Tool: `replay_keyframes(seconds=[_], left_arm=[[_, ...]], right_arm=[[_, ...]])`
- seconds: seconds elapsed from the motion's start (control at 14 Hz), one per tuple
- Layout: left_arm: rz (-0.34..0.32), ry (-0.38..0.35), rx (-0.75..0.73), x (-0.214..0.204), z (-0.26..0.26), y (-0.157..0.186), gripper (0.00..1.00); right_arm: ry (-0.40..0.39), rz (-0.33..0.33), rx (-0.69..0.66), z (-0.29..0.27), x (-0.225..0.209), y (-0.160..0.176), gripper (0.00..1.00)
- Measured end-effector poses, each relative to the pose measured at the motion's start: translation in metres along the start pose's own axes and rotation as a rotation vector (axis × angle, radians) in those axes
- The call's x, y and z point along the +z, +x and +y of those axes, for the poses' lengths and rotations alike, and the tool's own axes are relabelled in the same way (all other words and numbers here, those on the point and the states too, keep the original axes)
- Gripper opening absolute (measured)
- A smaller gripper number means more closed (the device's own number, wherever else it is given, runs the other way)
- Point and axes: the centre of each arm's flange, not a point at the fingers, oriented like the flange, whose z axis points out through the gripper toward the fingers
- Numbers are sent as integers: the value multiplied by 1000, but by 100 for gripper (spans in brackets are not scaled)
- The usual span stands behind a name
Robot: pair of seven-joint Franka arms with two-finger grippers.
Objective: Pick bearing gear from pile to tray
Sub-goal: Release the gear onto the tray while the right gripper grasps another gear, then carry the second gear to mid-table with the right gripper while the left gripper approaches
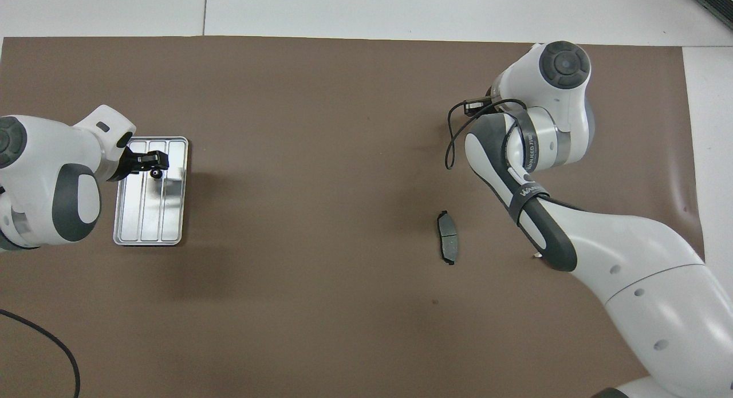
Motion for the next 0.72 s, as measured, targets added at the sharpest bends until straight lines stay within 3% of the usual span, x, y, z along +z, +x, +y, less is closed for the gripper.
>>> replay_keyframes(seconds=[0.21,0.5,0.72], left_arm=[[-56,-3,12,-54,9,16,100],[-107,-3,-44,-131,43,19,100],[-109,-3,-131,-146,108,10,100]], right_arm=[[76,99,-20,-86,-26,3,33],[164,187,40,-202,-45,-20,33],[246,253,114,-261,-58,-37,33]])
